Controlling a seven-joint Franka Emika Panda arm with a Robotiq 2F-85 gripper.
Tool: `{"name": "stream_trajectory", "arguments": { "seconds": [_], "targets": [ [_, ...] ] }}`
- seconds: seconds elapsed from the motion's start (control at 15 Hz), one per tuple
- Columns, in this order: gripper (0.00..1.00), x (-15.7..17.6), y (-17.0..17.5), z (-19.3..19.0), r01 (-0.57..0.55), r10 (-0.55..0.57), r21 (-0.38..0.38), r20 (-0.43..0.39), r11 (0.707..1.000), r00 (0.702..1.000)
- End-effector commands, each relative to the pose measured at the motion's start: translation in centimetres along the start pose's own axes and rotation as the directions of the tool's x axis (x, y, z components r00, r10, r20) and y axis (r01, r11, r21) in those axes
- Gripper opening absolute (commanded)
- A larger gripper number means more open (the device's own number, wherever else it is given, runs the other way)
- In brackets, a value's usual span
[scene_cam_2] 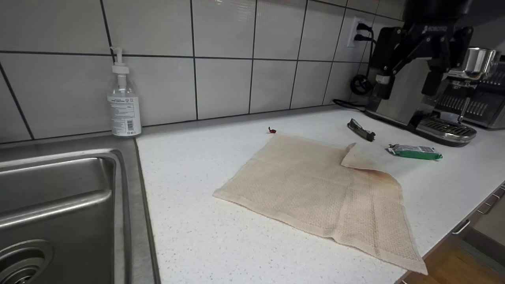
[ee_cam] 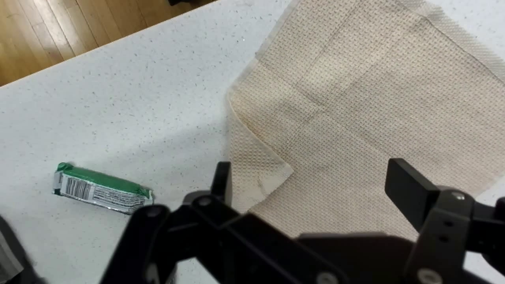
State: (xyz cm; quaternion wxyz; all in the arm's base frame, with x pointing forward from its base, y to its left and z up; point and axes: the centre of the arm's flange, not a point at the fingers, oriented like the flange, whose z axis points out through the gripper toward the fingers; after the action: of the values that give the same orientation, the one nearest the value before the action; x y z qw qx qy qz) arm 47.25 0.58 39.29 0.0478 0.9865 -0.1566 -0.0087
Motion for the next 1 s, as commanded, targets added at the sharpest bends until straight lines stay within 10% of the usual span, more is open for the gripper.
{"name": "stream_trajectory", "arguments": {
  "seconds": [0.0,0.93],
  "targets": [
    [1.0,0.7,0.5,1.3,-0.037,0.037,0.01,-0.015,0.999,0.999],
    [1.0,6.6,-0.2,7.3,-0.203,0.206,0.039,-0.061,0.978,0.977]
  ]
}}
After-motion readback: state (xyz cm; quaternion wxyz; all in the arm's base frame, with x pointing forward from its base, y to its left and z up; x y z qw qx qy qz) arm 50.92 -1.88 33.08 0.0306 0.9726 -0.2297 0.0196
